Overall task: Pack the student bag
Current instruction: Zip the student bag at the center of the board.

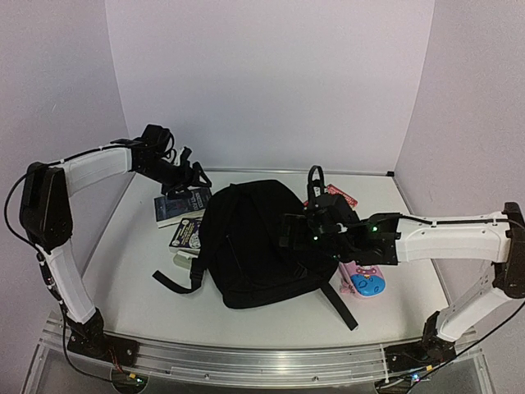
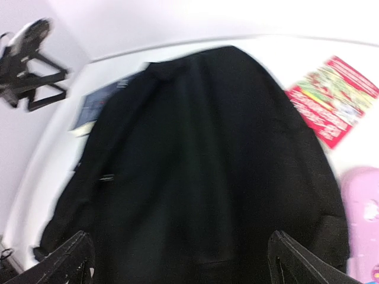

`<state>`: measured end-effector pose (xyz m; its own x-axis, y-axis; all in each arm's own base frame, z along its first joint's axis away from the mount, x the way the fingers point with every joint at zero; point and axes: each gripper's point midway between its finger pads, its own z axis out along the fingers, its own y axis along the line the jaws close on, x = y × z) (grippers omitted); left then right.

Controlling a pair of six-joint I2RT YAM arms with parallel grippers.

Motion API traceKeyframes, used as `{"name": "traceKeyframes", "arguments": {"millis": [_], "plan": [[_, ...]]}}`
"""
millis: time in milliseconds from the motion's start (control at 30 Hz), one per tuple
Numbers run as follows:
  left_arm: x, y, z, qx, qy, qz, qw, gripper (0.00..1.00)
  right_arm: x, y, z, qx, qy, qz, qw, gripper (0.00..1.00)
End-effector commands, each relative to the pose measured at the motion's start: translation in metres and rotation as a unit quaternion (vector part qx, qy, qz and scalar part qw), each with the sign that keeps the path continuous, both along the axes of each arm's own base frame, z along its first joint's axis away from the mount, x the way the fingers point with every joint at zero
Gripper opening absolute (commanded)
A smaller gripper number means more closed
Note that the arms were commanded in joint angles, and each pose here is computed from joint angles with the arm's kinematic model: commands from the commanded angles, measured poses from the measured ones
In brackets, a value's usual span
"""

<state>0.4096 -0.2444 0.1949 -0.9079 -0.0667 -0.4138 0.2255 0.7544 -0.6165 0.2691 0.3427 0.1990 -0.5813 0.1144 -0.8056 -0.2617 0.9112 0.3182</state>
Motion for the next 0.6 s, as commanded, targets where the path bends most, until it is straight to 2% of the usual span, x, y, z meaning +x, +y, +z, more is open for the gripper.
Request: {"name": "traceKeyframes", "arguments": {"millis": [0,133,233,333,467,500,567], "plan": [[0.004,-0.017,-0.027,-0.026,0.044,-0.018,0.999,0.81,0.010,-0.042,-0.006,0.007,0.025,-0.036,0.999,0.98],[0.014,-0.015,-0.052,-0.008,0.063,-0.006,0.998,0.79,0.018,-0.066,-0.012,0.016,0.034,-0.068,0.997,0.98],[0.016,-0.022,-0.062,-0.021,0.077,-0.012,0.997,0.68,0.020,-0.075,-0.014,0.019,0.036,-0.078,0.996,0.98],[0.018,-0.028,-0.062,-0.041,0.080,-0.020,0.996,0.44,0.020,-0.078,-0.016,0.018,0.038,-0.082,0.996,0.98],[0.016,-0.040,-0.038,-0.086,0.055,-0.043,0.994,0.05,0.019,-0.080,-0.019,0.024,0.045,-0.091,0.995,0.98],[0.016,-0.042,-0.022,-0.101,0.034,-0.051,0.993,0.01,0.018,-0.081,-0.020,0.027,0.048,-0.094,0.994,0.98],[0.011,-0.044,0.015,-0.129,-0.019,-0.066,0.989,0.00,0.018,-0.082,-0.019,0.036,0.051,-0.100,0.993,0.98]]}}
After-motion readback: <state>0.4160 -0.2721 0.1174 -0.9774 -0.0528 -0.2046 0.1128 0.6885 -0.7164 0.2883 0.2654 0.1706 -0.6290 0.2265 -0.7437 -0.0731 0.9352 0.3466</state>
